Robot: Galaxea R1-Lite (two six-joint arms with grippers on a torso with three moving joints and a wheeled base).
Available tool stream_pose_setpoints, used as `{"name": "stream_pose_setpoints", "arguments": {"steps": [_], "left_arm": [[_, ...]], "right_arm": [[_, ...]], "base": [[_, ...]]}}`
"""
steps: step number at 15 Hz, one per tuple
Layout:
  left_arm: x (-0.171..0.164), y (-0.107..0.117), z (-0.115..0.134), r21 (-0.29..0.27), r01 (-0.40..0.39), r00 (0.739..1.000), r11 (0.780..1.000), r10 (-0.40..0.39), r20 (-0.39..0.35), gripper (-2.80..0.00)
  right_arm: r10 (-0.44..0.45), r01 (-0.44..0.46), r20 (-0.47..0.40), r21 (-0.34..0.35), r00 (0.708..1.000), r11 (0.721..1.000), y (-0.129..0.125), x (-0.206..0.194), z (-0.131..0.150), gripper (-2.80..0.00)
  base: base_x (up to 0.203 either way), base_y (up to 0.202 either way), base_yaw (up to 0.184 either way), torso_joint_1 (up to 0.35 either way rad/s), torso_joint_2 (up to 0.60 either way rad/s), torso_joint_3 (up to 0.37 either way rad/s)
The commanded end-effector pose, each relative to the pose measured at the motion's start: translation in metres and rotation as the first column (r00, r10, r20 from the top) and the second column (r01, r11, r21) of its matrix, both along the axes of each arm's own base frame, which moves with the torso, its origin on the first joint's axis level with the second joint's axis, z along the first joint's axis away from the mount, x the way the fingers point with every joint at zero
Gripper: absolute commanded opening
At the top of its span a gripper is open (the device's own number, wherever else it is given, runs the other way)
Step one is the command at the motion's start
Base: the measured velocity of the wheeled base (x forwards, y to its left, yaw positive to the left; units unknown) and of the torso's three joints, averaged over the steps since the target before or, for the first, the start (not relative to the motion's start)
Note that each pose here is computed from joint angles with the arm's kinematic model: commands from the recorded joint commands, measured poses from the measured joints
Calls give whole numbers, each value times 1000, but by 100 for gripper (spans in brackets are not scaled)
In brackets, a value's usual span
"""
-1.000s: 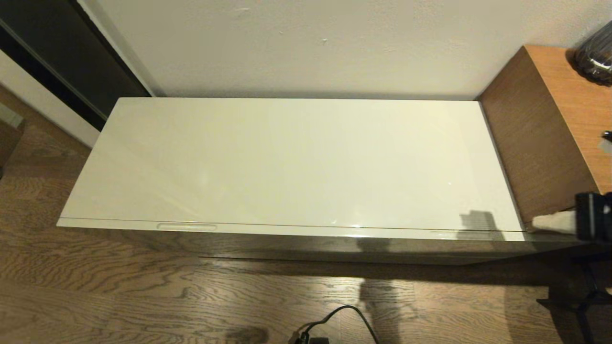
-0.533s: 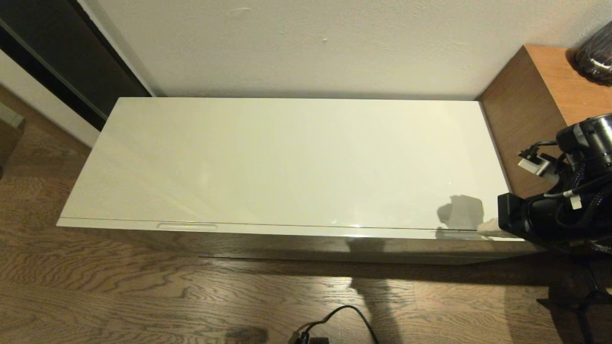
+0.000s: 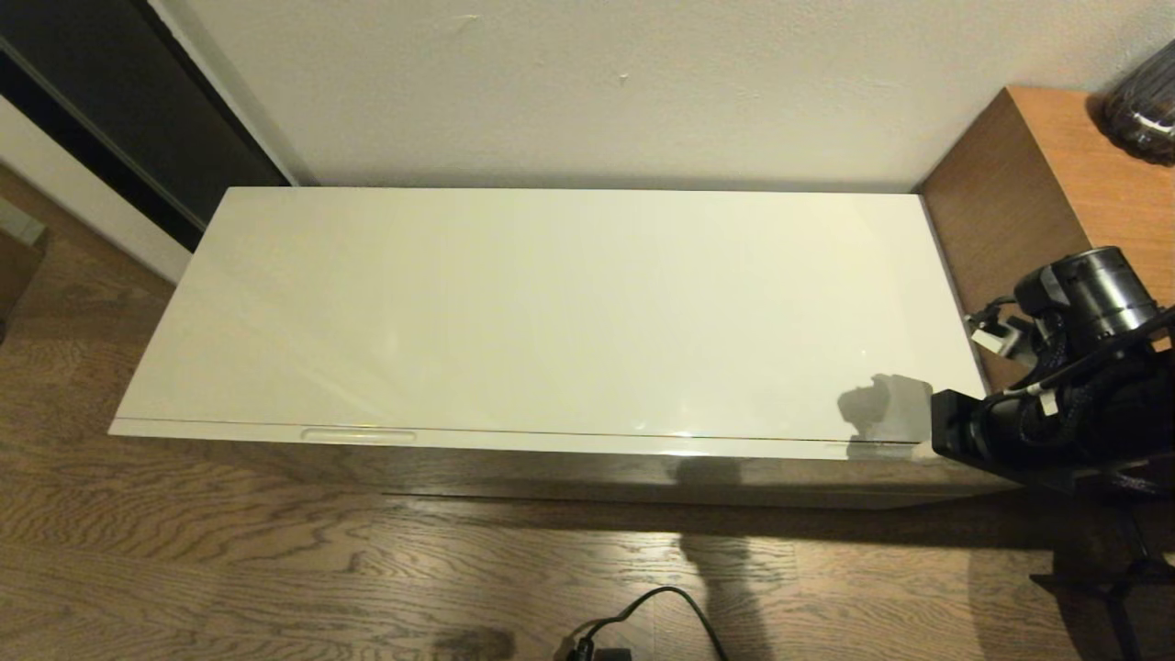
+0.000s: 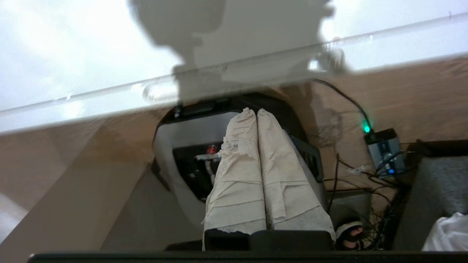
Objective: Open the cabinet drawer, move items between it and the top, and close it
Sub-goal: Open the drawer
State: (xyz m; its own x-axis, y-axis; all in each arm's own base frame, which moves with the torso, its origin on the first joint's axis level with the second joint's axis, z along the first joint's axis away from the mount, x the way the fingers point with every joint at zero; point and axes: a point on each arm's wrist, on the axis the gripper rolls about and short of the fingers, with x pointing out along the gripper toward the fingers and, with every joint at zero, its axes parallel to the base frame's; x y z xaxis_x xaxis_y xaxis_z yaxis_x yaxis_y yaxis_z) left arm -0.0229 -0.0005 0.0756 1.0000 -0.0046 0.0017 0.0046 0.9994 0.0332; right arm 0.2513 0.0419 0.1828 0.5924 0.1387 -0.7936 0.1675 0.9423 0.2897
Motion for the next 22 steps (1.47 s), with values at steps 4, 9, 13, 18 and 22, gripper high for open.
{"name": "stream_pose_setpoints", "arguments": {"steps": [4, 9, 13, 18, 22], "left_arm": [[0, 0, 0, 1, 0, 1000, 1000, 0, -2, -280], [0, 0, 0, 1, 0, 1000, 1000, 0, -1, -280], [0, 0, 0, 1, 0, 1000, 1000, 0, -1, -280], [0, 0, 0, 1, 0, 1000, 1000, 0, -2, -280], [0, 0, 0, 1, 0, 1000, 1000, 0, -3, -280]], "right_arm": [[-29, 29, -12, -33, 999, 999, 1, 14, -13, -280], [-30, 30, 4, -31, 1000, 999, 2, 18, -14, -280], [-32, 31, -20, -36, 999, 999, 2, 18, -21, -280], [-37, 30, -136, -49, 990, 998, -1, -5, -51, -280], [-35, 28, -146, -47, 989, 999, -5, -37, -71, -280]], "base": [[0, 0, 0, 0, 0, 0], [0, 0, 0, 0, 0, 0], [0, 0, 0, 0, 0, 0], [0, 0, 0, 0, 0, 0], [0, 0, 0, 0, 0, 0]]}}
